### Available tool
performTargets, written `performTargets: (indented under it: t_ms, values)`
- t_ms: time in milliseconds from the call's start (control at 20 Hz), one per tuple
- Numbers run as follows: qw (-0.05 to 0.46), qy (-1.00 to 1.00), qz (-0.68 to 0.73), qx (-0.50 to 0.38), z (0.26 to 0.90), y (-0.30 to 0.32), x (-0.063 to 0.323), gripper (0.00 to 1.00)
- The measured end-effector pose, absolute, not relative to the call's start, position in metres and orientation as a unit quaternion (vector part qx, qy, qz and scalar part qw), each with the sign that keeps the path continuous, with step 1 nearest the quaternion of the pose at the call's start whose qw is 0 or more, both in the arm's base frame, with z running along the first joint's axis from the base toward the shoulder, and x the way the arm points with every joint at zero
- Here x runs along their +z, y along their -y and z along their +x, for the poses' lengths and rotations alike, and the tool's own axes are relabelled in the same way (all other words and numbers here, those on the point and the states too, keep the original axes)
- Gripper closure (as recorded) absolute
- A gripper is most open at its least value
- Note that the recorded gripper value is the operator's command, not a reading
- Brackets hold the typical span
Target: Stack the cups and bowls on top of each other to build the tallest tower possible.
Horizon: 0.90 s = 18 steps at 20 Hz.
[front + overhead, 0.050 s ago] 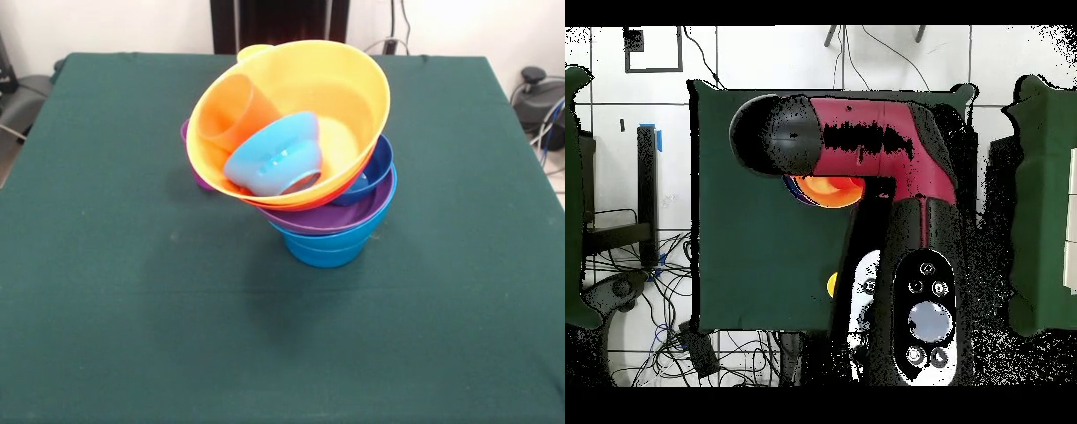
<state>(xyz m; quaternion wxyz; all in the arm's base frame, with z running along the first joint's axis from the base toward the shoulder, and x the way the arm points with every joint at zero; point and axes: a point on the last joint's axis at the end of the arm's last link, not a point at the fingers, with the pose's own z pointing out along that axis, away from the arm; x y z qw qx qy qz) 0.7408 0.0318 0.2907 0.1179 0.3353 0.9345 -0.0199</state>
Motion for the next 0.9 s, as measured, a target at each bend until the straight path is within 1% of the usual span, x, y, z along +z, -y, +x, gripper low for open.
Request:
performTargets:
  t_ms: [450, 900]
  values:
    - [0.097, -0.943, 0.318, -0.024, 0.722, -0.060, 0.272, 0.00]
    - [0.109, -0.949, 0.296, -0.017, 0.708, -0.089, 0.250, 0.00]
